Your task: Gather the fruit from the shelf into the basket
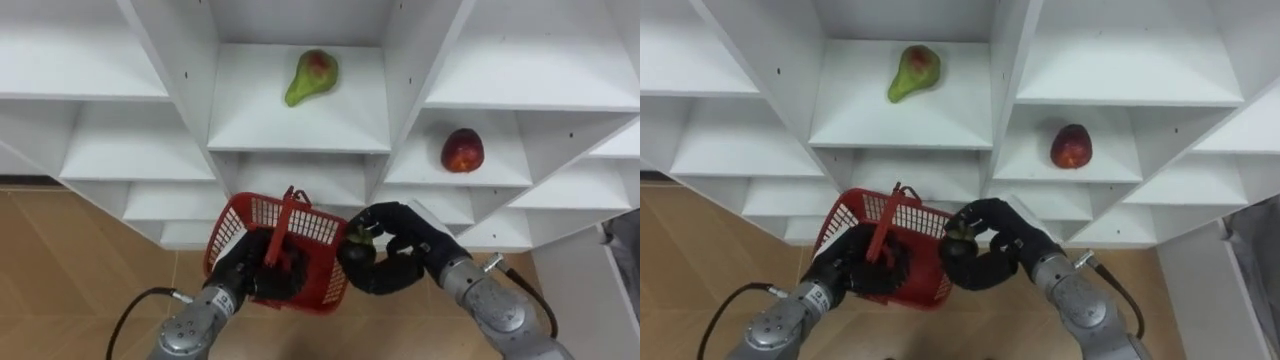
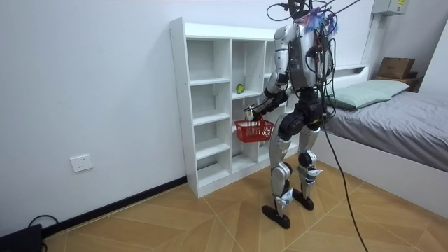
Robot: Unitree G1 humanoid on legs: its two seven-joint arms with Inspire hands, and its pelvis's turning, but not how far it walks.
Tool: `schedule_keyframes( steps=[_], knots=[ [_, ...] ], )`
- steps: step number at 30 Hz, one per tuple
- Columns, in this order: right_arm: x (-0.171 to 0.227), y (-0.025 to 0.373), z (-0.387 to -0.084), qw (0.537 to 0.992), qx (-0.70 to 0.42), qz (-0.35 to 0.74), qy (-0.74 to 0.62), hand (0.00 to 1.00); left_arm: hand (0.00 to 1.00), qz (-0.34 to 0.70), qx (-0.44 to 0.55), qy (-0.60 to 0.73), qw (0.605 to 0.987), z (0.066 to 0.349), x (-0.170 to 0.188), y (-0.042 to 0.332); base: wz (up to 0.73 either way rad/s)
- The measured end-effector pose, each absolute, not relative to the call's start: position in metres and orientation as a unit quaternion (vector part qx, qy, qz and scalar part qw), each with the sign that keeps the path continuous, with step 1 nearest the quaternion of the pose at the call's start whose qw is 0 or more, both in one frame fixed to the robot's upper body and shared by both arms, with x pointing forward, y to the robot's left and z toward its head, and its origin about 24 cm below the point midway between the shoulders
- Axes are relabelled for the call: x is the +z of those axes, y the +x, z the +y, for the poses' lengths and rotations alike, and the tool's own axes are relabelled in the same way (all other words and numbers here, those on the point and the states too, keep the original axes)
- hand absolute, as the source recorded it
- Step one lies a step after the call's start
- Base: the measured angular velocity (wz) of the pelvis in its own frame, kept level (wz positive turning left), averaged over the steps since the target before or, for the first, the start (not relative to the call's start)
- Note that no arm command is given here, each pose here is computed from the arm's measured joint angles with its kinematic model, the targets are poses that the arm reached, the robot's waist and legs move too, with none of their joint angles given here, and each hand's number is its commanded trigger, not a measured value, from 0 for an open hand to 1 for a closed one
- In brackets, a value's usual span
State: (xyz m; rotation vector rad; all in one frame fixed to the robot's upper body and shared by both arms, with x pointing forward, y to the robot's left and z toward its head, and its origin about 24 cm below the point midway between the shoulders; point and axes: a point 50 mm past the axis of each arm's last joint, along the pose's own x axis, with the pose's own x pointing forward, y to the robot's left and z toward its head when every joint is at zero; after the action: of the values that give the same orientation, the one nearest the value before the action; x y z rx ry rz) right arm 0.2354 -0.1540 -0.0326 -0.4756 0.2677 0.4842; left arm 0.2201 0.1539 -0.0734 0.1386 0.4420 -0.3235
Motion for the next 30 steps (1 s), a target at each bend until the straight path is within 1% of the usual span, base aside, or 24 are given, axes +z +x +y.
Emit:
schedule_keyframes(
  steps=[26,27,28,29,30],
  knots=[
    [-0.037,0.239,-0.152,0.93,0.24,0.139,-0.242,1.0,1.0,0.196,-0.237,0.063,0.949,0.136,-0.064,0.224,0.0],
    [-0.039,0.239,-0.152,0.928,0.242,0.144,-0.243,0.96,1.0,0.198,-0.24,0.065,0.948,0.135,-0.065,0.223,0.0],
    [-0.04,0.239,-0.152,0.927,0.243,0.146,-0.244,0.72,1.0,0.199,-0.243,0.067,0.947,0.135,-0.065,0.223,0.0],
    [-0.041,0.239,-0.152,0.927,0.243,0.149,-0.245,0.16,1.0,0.2,-0.246,0.068,0.946,0.134,-0.066,0.222,0.0],
    [-0.043,0.24,-0.152,0.925,0.244,0.153,-0.247,0.0,1.0,0.201,-0.249,0.07,0.945,0.133,-0.066,0.222,0.0]
  ],
)
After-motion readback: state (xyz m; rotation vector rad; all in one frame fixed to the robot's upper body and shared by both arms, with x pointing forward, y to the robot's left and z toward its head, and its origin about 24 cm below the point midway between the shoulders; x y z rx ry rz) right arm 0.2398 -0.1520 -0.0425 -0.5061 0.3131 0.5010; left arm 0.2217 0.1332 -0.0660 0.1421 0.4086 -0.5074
